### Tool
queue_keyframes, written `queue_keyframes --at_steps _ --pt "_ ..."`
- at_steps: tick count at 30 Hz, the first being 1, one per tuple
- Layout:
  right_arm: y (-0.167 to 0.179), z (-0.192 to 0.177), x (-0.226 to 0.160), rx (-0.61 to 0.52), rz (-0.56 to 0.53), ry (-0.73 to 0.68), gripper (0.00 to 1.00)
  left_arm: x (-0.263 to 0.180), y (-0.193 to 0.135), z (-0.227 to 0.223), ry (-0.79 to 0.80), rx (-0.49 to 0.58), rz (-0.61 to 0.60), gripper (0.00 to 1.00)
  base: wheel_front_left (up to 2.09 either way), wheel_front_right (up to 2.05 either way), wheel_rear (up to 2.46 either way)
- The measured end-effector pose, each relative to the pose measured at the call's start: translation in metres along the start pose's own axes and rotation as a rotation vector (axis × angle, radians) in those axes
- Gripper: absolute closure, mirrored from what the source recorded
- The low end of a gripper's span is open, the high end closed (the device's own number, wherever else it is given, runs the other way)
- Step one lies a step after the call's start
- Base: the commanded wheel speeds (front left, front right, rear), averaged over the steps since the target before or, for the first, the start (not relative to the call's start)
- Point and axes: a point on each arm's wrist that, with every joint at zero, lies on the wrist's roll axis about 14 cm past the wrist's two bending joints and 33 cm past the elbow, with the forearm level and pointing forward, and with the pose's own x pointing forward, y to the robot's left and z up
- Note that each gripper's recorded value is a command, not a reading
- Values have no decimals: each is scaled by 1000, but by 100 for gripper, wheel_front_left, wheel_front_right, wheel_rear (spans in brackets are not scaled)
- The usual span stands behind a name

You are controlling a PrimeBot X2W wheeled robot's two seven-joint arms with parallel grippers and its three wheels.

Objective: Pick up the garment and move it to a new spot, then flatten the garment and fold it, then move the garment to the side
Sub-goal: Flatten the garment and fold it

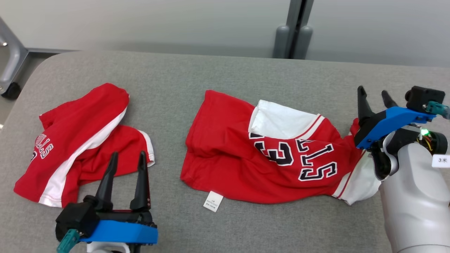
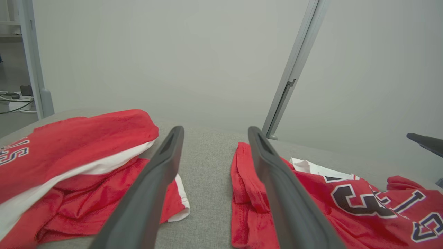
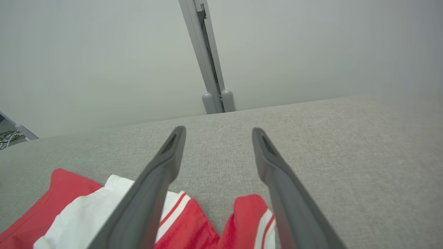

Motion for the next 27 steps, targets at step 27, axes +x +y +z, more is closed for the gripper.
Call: queue_keyframes --at_steps 27 --pt "-43 0 -161 -176 -59 -260 0 -20 -12 -17 60 50 -56 0 0 0 0"
